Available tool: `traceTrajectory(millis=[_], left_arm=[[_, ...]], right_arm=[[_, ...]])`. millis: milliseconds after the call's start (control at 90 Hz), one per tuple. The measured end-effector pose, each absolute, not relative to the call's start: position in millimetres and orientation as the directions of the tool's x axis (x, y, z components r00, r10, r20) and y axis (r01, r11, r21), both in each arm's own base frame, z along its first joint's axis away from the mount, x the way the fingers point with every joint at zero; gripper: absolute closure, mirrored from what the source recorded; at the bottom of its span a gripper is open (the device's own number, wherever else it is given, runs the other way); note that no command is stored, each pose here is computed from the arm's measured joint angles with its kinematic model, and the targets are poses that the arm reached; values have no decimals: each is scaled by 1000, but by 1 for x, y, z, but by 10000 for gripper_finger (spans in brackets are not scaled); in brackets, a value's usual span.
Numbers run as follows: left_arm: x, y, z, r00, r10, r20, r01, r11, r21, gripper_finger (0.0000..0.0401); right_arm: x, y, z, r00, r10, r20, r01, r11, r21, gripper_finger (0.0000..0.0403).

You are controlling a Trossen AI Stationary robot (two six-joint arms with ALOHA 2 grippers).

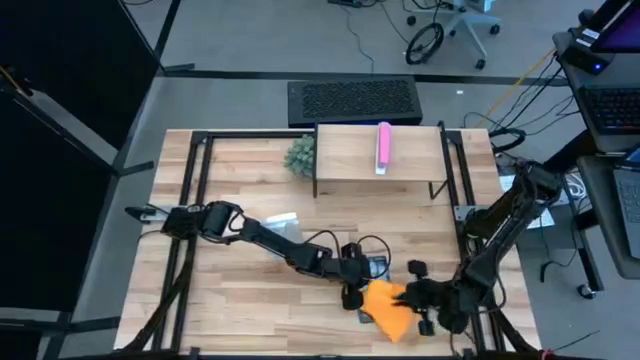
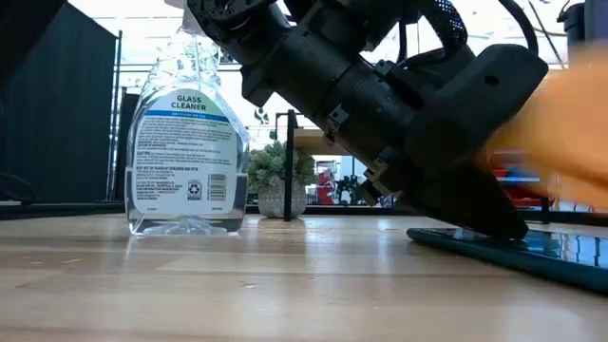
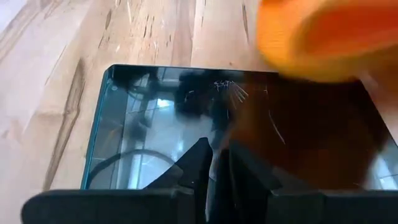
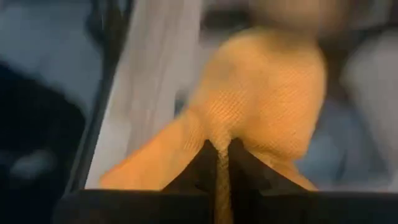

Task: Apply microfiber cloth
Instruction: Wipe the tablet with the microfiber cloth

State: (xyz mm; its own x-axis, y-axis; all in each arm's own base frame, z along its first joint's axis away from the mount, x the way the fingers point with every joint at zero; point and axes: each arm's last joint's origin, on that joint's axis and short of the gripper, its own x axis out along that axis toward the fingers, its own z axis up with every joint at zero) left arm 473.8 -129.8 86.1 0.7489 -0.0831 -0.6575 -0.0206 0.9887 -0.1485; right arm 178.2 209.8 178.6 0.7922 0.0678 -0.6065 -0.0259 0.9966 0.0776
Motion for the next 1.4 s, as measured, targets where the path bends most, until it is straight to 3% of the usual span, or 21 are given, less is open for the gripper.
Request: traceTrajectory(millis=[144,300,644,889,1089,1200,1400], left_arm=[[474,-130,86,749,-83,-657,-21,989,-149,352],[474,-130,86,749,-83,-657,-22,989,-149,352],[473,-130,86,745,-74,-663,-22,990,-136,352],[473,-129,86,746,-64,-663,-31,991,-130,352],[475,-131,101,761,-70,-645,-12,992,-122,352],[472,-132,113,761,-75,-644,-6,992,-123,352],[461,-141,147,753,-80,-653,8,994,-112,352]], right_arm=[[210,207,158,816,34,-577,-32,999,14,401],[225,208,121,739,78,-669,-60,997,50,401],[189,235,118,576,267,-773,-123,963,241,401],[132,206,144,337,81,-938,81,990,115,401],[105,179,173,256,-21,-966,368,926,77,399],[95,161,183,190,-100,-977,508,861,11,370],[89,141,198,198,-145,-969,638,770,15,261]])
